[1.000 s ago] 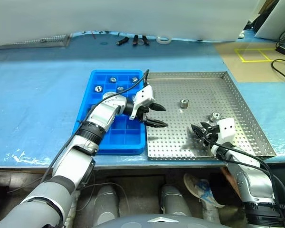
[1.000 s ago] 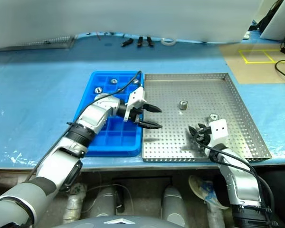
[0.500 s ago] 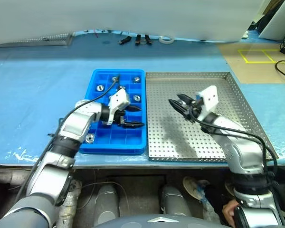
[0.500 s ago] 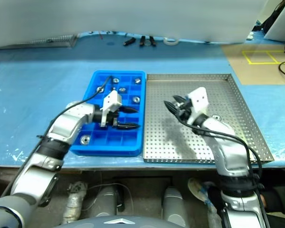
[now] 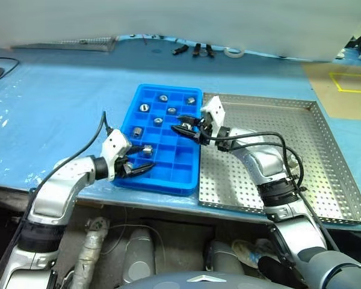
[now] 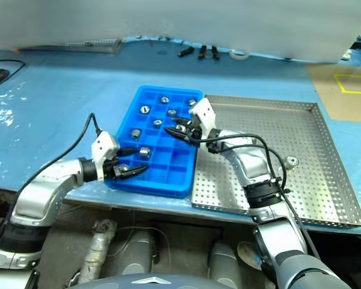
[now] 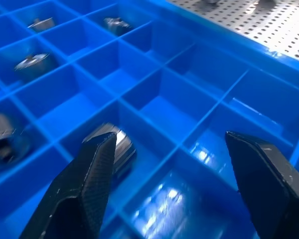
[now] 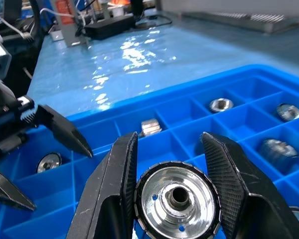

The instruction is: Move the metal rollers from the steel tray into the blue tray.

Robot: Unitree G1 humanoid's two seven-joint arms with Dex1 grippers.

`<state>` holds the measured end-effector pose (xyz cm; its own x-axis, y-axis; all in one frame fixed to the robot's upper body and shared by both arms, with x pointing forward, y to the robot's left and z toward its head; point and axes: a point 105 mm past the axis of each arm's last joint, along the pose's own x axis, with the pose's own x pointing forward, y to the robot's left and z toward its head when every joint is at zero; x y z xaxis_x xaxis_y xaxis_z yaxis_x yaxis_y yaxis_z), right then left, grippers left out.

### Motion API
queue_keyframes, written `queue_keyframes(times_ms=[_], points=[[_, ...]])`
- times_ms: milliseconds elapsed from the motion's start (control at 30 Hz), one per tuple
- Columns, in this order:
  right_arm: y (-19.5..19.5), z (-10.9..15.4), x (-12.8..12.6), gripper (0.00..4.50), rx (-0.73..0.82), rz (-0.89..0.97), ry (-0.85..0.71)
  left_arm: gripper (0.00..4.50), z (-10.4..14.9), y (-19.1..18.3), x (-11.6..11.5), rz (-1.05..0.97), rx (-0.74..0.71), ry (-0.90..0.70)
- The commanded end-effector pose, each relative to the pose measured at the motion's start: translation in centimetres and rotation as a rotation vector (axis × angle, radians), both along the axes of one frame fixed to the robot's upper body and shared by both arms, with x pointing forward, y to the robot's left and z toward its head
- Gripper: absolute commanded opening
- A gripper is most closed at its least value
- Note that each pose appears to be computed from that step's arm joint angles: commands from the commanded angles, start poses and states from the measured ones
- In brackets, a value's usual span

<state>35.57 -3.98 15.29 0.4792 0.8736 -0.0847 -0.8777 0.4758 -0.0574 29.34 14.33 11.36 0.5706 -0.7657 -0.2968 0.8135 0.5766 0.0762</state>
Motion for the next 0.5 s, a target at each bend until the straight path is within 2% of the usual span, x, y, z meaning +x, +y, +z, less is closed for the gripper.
queue_keyframes(times_ms=[33, 233, 500], points=[[0.6, 1.0, -0.6, 1.71, 0.008, 0.036, -0.051, 3.69, 1.5, -0.1, -0.6, 0.01, -0.018, -0.049], [-0.3, -0.3, -0.8, 1.71, -0.024, -0.001, -0.012, 3.69, 1.3, -0.6, -0.6, 0.009, -0.03, -0.036], [1.2, 0.9, 2.2, 1.71, 0.027, -0.144, -0.067, 3.69, 1.6, -0.8, 0.5, -0.004, -0.027, -0.043]])
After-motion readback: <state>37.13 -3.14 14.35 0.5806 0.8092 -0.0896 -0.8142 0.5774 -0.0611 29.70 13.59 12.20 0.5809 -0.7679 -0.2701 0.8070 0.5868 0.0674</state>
